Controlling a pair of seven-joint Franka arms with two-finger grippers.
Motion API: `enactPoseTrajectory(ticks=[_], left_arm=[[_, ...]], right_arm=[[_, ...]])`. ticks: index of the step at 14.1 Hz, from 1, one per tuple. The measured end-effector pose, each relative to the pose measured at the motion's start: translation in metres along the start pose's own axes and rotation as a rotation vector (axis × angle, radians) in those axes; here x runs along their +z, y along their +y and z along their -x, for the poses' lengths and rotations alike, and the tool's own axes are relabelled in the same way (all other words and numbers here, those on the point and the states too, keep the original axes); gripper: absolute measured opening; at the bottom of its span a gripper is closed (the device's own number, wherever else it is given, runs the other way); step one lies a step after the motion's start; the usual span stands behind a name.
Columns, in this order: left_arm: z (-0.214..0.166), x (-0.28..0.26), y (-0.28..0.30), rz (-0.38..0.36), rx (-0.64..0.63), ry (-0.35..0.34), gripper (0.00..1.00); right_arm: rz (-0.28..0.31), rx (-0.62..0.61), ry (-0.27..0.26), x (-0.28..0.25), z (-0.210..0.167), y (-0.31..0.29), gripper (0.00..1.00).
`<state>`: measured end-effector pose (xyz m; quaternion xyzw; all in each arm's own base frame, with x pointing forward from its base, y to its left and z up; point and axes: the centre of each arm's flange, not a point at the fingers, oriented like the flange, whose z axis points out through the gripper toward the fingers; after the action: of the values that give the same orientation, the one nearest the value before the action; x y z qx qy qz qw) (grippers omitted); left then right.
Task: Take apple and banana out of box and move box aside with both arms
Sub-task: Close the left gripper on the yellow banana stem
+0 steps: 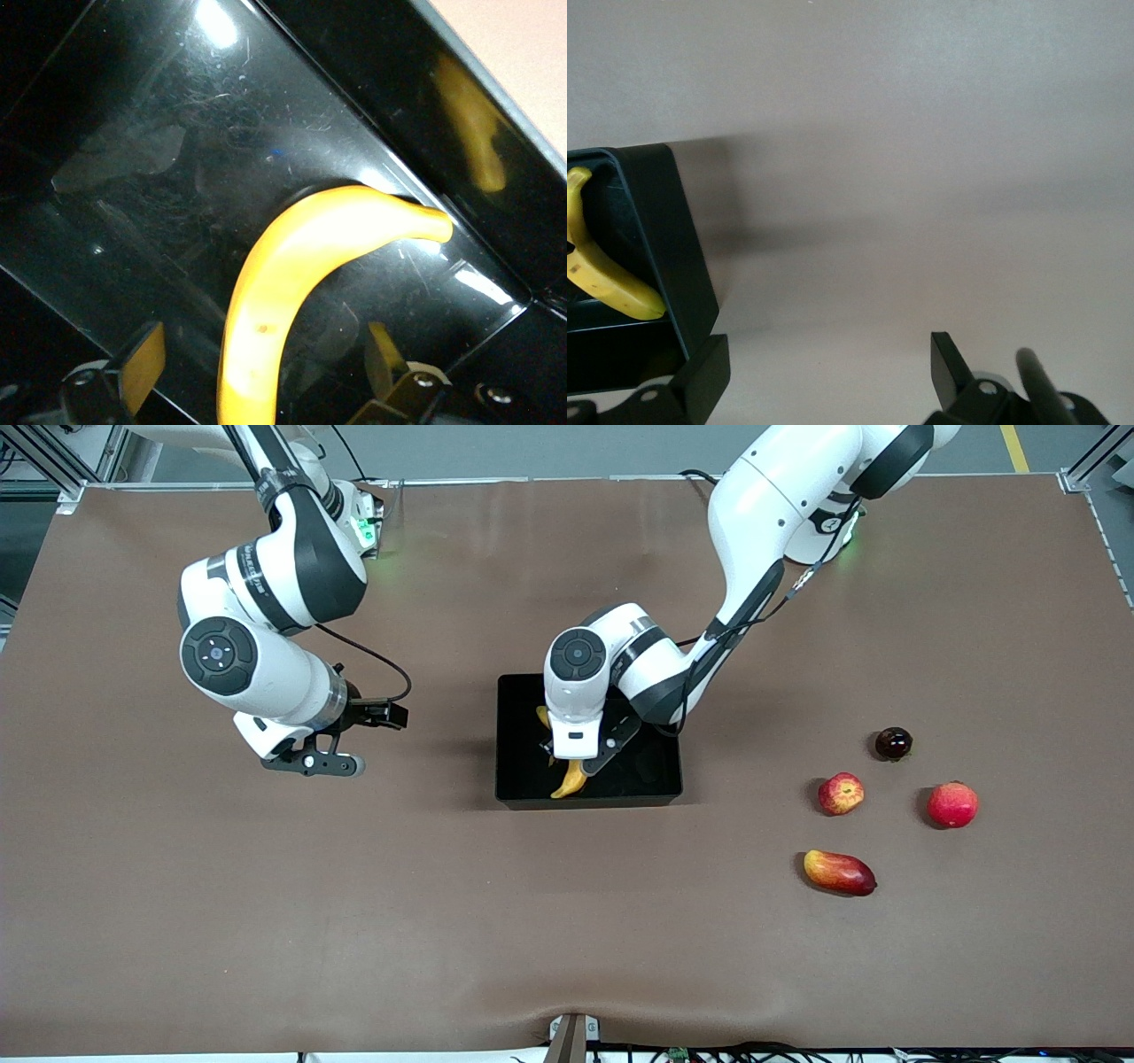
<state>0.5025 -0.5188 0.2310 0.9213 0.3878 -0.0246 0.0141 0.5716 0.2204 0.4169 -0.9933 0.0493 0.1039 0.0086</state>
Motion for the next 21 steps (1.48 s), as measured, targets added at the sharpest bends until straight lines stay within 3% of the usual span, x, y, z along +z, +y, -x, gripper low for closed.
enactPoseTrajectory(ticks=[16, 21], left_arm=[[0.001, 0.021, -0.003, -0.027, -0.015, 0.007, 1.00], [0.001, 0.035, -0.001, 0.004, -0.069, -0.007, 1.00]], right_arm=[[0.002, -0.001, -0.002, 0.001, 0.000, 0.000, 1.00], [0.004, -0.001, -0.005, 0.003, 0.001, 0.000, 1.00]])
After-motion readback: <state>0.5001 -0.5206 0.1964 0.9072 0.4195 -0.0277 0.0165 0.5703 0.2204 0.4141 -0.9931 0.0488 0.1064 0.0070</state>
